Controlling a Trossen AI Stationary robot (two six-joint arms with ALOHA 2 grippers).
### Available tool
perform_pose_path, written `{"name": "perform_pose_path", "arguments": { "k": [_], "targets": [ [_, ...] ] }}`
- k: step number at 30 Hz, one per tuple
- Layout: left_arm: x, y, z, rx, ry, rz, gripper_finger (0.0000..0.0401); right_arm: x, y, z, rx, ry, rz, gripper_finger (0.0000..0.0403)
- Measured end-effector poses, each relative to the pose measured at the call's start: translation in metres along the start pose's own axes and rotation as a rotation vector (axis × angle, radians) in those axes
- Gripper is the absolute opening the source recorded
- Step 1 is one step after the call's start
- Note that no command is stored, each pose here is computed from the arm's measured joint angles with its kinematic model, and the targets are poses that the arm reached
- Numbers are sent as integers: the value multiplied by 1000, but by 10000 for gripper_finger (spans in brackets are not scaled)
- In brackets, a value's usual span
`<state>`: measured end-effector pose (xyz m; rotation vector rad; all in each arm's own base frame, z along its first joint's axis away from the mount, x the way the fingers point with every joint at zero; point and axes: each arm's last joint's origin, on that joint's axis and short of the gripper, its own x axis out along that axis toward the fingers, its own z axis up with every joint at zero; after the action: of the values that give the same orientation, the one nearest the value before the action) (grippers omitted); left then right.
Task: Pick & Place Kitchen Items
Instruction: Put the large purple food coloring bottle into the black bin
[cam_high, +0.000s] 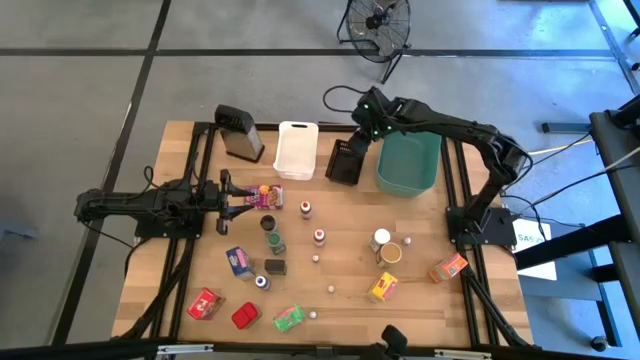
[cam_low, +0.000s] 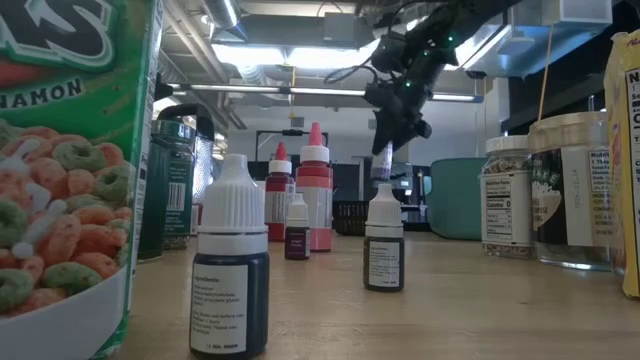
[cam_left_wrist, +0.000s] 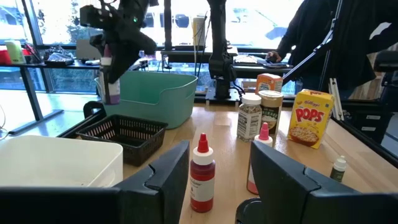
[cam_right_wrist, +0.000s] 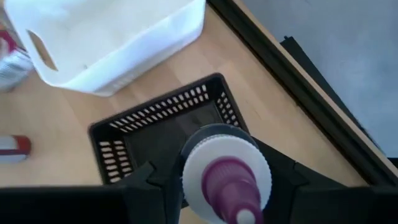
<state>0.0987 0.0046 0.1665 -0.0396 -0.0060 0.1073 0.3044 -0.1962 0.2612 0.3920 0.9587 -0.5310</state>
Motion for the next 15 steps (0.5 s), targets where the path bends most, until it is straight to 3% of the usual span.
{"name": "perform_pose_path", "arguments": {
  "k": [15],
  "targets": [
    [0,0,0,26,0,2,166,23,1,-7,-25,29,-13,147]
  ]
}}
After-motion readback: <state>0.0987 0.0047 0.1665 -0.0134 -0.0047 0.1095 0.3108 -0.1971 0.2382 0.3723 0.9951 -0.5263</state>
